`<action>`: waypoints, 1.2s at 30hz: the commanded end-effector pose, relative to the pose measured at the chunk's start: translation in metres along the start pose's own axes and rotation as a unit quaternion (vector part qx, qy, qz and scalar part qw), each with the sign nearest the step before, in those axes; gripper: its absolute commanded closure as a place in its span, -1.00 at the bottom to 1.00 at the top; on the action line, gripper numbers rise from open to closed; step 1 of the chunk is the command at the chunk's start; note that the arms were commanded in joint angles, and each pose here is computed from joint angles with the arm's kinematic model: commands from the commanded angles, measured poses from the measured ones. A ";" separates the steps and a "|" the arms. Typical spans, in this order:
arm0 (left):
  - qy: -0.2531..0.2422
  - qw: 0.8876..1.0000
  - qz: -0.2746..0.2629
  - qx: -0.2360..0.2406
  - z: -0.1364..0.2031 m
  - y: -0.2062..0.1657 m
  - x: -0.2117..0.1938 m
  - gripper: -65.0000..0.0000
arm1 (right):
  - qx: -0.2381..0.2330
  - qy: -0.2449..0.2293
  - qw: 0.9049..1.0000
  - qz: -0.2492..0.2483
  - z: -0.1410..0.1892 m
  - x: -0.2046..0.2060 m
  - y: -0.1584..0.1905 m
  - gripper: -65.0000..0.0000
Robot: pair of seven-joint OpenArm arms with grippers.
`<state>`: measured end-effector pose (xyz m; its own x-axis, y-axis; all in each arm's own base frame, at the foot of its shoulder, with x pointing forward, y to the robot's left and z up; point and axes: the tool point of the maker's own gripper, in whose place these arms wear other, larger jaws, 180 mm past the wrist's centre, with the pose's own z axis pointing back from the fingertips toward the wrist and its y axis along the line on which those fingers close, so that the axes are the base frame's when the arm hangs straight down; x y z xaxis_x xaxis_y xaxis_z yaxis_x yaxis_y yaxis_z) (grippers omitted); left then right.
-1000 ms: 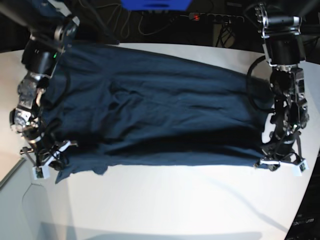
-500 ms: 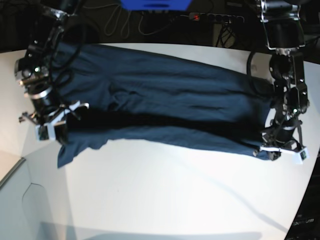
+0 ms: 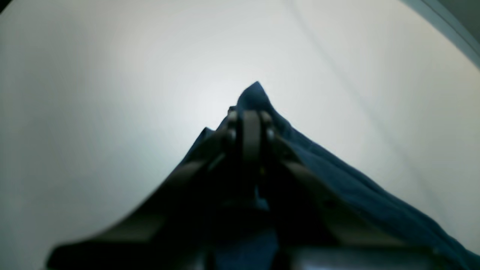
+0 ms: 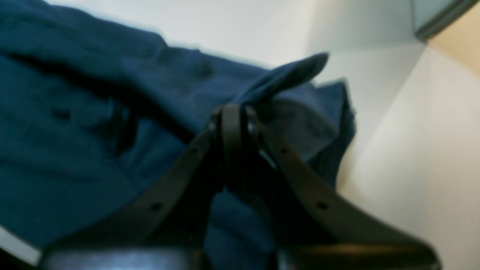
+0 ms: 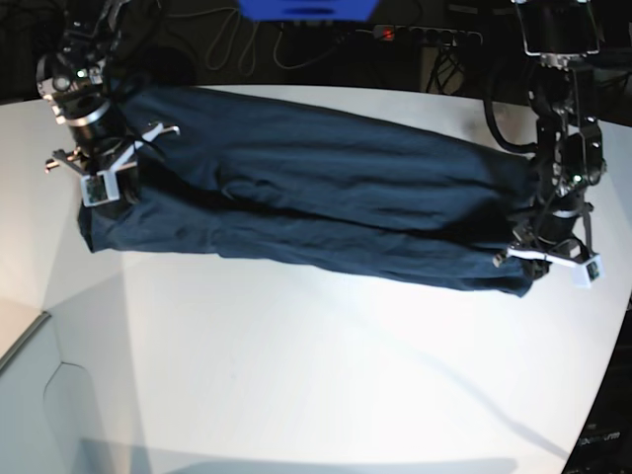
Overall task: Layout the t-shirt on the table in an organized manner, then fold the t-shirt properly
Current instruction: 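Fold the grasped hem over toward the collar with both grippers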
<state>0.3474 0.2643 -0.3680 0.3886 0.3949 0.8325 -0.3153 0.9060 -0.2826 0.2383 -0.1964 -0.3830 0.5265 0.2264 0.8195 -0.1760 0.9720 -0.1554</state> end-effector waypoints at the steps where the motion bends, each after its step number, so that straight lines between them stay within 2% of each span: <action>1: -0.025 1.000 -0.006 -0.005 0.000 -0.001 0.017 1.00 | -0.003 -0.020 1.000 -0.001 0.003 0.009 -0.003 1.00; 11: 0.018 1.000 -0.007 0.020 0.002 0.022 -0.018 1.00 | 0.001 0.020 1.000 -0.016 -0.001 -0.025 -0.006 1.00; 16: 0.034 0.999 -0.009 0.026 0.008 0.029 -0.033 1.00 | -0.007 0.023 1.000 -0.019 0.000 -0.028 -0.012 1.00; 21: 0.019 0.999 0.010 0.048 0.017 0.048 -0.025 1.00 | -0.008 0.021 1.000 -0.017 0.001 -0.026 -0.012 1.00; 26: 0.006 0.998 0.049 0.043 0.022 0.051 -0.014 1.00 | -0.008 0.020 1.000 -0.017 0.001 -0.026 -0.013 1.00; 36: 0.014 0.998 0.037 0.050 0.028 0.063 -0.017 1.00 | -0.022 0.018 0.999 -0.014 0.008 -0.024 -0.023 1.00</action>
<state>0.2888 0.3011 -0.4025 0.4237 0.4866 0.7640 -0.4366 0.8487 -0.2985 0.2166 -0.2218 -0.4083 0.6037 0.1935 0.7734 -0.1285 0.9810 -0.1451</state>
